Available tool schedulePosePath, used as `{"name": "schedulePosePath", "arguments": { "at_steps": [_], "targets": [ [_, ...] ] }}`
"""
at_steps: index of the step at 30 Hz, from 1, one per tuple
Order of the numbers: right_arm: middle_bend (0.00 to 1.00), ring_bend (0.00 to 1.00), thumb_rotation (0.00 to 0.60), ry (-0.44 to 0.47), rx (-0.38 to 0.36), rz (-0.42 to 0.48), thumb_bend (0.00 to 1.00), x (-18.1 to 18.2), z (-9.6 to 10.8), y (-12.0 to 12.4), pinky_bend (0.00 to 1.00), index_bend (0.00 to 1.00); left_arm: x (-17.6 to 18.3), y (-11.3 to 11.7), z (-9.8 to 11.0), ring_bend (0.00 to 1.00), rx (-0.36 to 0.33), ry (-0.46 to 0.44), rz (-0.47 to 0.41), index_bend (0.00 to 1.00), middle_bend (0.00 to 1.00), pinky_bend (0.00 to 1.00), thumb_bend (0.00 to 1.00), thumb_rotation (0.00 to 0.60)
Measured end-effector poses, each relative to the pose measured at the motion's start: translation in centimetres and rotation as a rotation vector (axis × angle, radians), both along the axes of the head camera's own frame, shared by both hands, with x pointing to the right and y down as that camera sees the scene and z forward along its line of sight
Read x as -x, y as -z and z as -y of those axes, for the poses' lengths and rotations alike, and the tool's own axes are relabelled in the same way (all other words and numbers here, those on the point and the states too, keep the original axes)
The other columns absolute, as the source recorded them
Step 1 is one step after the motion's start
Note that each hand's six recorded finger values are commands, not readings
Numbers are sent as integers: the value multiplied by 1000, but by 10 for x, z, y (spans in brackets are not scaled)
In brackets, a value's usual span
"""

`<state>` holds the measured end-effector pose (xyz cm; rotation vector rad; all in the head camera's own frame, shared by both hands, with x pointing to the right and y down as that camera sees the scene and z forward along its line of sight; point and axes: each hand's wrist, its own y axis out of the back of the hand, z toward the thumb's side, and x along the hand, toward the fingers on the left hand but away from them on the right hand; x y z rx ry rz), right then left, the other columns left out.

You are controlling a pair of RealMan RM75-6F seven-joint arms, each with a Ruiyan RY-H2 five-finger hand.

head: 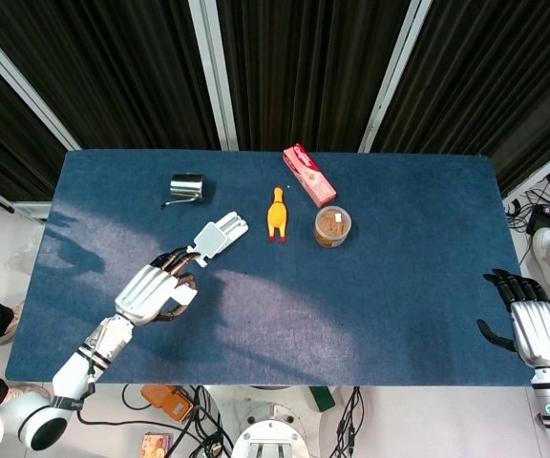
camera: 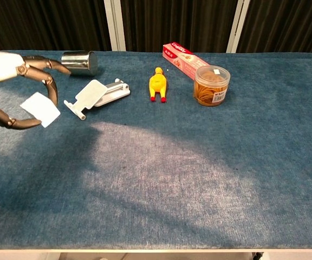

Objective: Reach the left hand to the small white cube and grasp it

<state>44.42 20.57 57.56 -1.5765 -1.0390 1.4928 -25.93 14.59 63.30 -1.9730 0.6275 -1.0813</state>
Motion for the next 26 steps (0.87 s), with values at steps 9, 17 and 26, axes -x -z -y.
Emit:
{"name": "schedulePosePath", "arguments": {
  "at_steps": [9,17,26],
  "targets": [
    [222,238,600,10,3,1,393,2,-2,0,212,264,-19,69,18,64,-102,-43,-25,510,113,231,369,600],
    [222,238,600,1,2,3,392,1,-1,1,212,264,-18,95,29,64,64,69,-235,510,112,232,368,600],
    [221,238,600,2,2,1,392,1,-1,1,212,264,-9,118,37,64,125,81,-315,510,113,232,367,600]
  ]
}}
